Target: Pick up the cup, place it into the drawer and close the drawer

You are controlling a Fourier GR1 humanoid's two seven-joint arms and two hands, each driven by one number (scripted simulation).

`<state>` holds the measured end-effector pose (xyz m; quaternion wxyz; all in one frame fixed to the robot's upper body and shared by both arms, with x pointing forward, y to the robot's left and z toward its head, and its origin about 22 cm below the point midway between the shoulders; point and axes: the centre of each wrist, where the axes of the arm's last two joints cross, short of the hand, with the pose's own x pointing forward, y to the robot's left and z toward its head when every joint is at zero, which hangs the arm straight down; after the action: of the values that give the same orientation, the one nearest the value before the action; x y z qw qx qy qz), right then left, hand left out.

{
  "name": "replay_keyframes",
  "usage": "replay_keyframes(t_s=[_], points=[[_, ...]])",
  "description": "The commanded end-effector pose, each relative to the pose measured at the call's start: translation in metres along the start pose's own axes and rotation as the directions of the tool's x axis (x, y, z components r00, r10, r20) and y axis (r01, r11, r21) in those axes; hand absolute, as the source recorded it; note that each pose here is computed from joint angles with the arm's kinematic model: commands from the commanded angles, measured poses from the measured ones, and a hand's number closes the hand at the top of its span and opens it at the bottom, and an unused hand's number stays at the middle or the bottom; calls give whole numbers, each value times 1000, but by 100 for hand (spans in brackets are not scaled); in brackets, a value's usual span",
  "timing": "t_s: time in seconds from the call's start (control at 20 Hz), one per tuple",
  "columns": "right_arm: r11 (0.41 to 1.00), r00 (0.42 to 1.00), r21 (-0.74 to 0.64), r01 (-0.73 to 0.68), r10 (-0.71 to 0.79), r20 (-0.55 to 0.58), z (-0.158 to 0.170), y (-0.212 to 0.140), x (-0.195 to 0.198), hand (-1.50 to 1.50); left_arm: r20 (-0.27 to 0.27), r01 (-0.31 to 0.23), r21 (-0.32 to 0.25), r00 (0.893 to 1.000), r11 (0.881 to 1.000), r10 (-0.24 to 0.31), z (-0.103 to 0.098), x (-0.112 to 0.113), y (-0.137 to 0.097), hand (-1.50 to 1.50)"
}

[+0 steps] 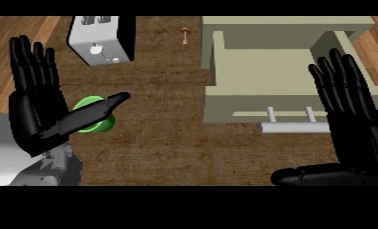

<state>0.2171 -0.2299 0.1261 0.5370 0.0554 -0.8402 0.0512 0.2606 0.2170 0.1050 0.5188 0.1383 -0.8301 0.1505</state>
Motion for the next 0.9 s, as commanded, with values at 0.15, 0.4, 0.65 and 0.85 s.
replay_keyframes(t_s=[0.15,0.4,0.65,0.85], points=[[1000,1000,11,2,-2,0,9,7,-20,-150,7,9,23,1000,1000,-9,-19,-9,2,-150],[1000,1000,2,9,-9,2,-16,-3,1,-150,-48,18,42,999,999,-16,8,-20,2,-150],[1000,1000,-4,-20,20,7,-7,0,-4,-150,-52,-1,64,999,998,4,0,-18,3,-150],[1000,1000,-9,18,-18,23,0,11,-14,-150,-75,46,80,996,996,-40,21,-39,5,-150]])
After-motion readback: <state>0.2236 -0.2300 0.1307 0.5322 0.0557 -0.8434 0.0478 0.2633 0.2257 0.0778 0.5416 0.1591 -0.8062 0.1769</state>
